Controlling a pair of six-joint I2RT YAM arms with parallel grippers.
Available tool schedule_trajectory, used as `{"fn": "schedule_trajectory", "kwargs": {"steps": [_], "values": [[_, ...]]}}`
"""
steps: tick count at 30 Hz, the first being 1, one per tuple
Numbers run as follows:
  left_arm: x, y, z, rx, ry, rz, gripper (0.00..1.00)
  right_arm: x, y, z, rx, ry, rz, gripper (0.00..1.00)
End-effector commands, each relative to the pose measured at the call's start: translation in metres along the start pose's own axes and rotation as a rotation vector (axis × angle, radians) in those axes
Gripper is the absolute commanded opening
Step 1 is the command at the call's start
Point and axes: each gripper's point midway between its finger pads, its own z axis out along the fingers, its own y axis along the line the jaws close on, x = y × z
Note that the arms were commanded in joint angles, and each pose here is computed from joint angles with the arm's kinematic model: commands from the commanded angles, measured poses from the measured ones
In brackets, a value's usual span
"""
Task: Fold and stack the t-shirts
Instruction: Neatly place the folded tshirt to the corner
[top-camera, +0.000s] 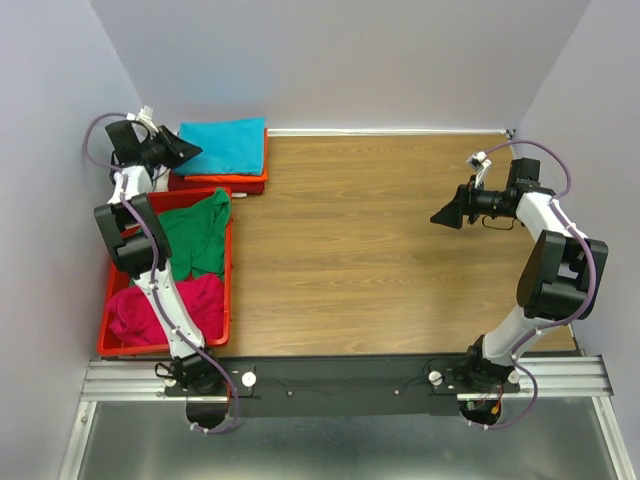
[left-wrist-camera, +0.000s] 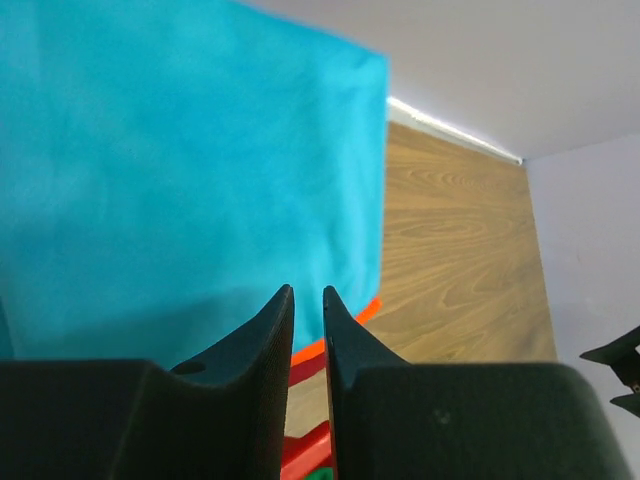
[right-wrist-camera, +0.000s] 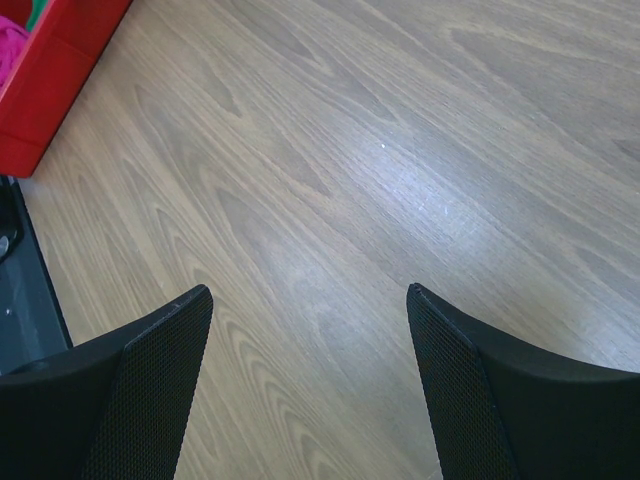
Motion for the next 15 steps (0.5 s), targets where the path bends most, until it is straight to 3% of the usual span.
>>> {"fn": "schedule_trajectory", "kwargs": {"steps": [1, 8, 15], "values": [[0.047, 0.052, 0.012, -0.077, 0.085, -0.091, 0.25, -0.006, 0.001, -0.002, -0.023, -0.014, -0.002, 0.85], [0.064, 0.103, 0.005, -0.176, 0.087, -0.144, 0.25, -0.003, -0.001, -0.001, -0.020, -0.009, 0.004, 0.85], [0.026, 0.059, -0.004, -0.092, 0.062, -0.027, 0.26, -0.003, -0.001, -0.001, -0.020, -0.007, 0.005, 0.85]]}}
